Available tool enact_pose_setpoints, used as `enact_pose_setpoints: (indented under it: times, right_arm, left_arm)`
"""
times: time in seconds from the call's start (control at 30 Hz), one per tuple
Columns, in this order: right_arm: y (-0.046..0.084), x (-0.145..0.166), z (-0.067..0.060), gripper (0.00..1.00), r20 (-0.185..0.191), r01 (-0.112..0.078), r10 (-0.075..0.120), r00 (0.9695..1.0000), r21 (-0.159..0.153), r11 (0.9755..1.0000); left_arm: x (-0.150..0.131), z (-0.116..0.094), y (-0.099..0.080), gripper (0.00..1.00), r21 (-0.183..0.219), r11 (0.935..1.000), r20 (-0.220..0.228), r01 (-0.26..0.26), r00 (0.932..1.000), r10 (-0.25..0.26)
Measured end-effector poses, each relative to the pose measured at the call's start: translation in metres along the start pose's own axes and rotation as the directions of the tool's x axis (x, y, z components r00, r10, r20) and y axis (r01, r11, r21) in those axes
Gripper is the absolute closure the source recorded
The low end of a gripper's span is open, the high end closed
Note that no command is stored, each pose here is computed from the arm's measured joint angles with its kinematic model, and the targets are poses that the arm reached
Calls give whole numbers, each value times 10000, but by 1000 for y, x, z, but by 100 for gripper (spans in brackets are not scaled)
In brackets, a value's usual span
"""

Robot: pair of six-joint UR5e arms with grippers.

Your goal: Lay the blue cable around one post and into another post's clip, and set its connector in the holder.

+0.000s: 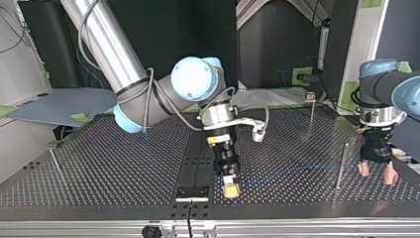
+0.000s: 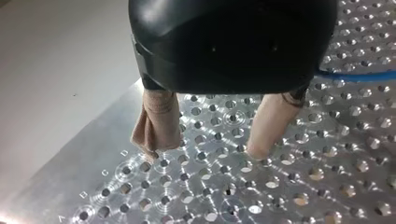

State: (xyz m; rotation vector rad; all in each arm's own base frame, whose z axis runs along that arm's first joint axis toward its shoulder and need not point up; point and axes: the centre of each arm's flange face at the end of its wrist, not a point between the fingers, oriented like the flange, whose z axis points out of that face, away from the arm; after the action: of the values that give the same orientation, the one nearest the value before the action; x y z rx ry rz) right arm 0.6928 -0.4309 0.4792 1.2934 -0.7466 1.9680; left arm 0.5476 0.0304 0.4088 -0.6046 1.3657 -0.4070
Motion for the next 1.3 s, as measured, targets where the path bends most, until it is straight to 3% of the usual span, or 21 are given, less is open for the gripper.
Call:
enact_pose_setpoints:
  times: [0.17,0.3,0.37,0.57,0.67,0.77,0.87,0.9,1.07,1.17,1.2,1.3]
  right_arm:
    - [15,-19,-4,100,609,228,-197,9979,-495,9985]
    - [28,-33,-9,100,1055,406,-307,9939,-930,9948]
    - [32,-35,-11,100,1085,423,-304,9936,-1092,9931]
    - [35,-22,-18,100,700,110,5,9975,-1631,9866]
    - [35,-22,-23,100,546,-56,162,9984,-1875,9823]
    - [37,-30,-27,100,452,-270,375,9983,-2151,9762]
    - [43,-39,-30,100,358,-492,598,9976,-2451,9682]
    - [47,-43,-31,100,320,-575,680,9972,-2584,9643]
    - [61,-59,-36,100,207,-677,779,9967,-3102,9482]
    - [74,-69,-38,100,155,-649,748,9971,-3449,9364]
    - [80,-73,-38,100,135,-638,735,9972,-3595,9310]
    - [93,-87,-41,100,141,-582,693,9975,-3926,9179]
  left_arm:
    - [7,-3,-3,0,33,10000,-109,13,9999,-12]
    - [10,-4,-6,0,71,10000,-183,24,9998,-23]
    - [12,-4,-7,0,94,10000,-226,32,9997,-30]
    - [17,-6,-12,0,91,9999,-344,57,9994,-54]
    - [19,-7,-14,0,72,9999,-383,79,9992,-77]
    - [20,-8,-15,0,48,9999,-428,130,9990,-128]
    - [21,-8,-16,0,31,9999,-472,163,9988,-161]
    - [22,-9,-16,0,30,9999,-482,168,9987,-166]
    - [24,-9,-18,0,33,9998,-529,193,9984,-191]
    - [25,-10,-20,0,54,9998,-572,204,9982,-200]
    - [26,-10,-21,0,60,9998,-582,206,9981,-202]
    - [27,-11,-22,0,80,9997,-607,213,9979,-208]
